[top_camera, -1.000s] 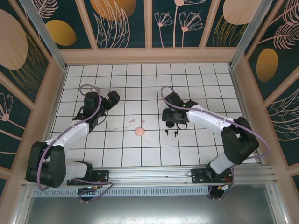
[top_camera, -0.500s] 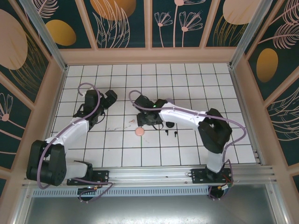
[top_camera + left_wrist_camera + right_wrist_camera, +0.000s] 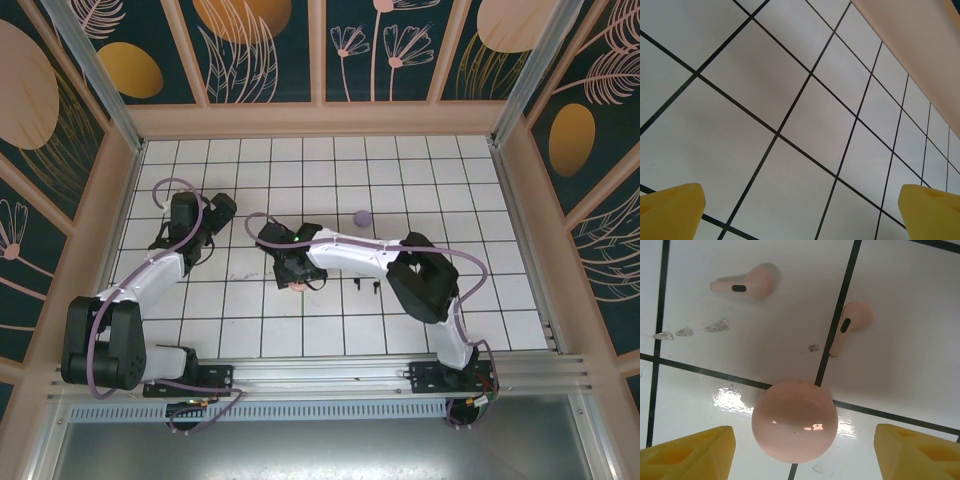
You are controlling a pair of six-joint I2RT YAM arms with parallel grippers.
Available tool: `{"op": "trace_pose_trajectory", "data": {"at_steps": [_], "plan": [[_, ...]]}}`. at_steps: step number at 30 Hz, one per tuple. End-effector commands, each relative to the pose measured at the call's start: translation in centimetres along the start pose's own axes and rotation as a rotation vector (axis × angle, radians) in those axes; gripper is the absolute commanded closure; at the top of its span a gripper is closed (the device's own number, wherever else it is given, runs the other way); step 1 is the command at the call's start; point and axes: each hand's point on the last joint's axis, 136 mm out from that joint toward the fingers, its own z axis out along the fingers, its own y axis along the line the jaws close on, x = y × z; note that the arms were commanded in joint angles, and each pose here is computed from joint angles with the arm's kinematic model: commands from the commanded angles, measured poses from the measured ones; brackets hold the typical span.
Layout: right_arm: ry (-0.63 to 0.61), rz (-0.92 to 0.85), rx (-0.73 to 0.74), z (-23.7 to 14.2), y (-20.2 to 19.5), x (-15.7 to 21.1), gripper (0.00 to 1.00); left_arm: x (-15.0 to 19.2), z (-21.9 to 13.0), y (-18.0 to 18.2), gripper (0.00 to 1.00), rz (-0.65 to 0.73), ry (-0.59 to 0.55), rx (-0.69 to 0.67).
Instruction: Insert the wireless bluetooth earbuds into the charging case
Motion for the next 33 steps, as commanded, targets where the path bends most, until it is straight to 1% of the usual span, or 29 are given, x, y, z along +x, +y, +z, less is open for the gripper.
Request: {"op": "trace_pose_trajectory", "data": {"at_steps": [1, 10, 20, 29, 33], "plan": [[0.03, 0.03, 0.024, 0.1, -0.1, 0.5, 0.26, 0.1, -0.4, 0.0, 0.01, -0.025, -0.001, 0.017], [0.046, 0.054, 0.006, 1.4, 0.8, 0.7, 0.26, 0.2, -0.2, 0.0, 0.01, -0.027, 0.001, 0.015], [0.05, 0.067, 0.015, 2.3, 1.0, 0.7, 0.29, 0.2, -0.2, 0.0, 0.01, -0.039, 0.0, 0.024], [0.054, 0.076, 0.019, 3.0, 1.2, 0.6, 0.32, 0.5, -0.1, 0.1, 0.01, -0.045, 0.007, 0.026], [0.059, 0.078, 0.014, 3.1, 1.3, 0.7, 0.37, 0.5, -0.1, 0.2, 0.01, -0.045, 0.006, 0.027]]}}
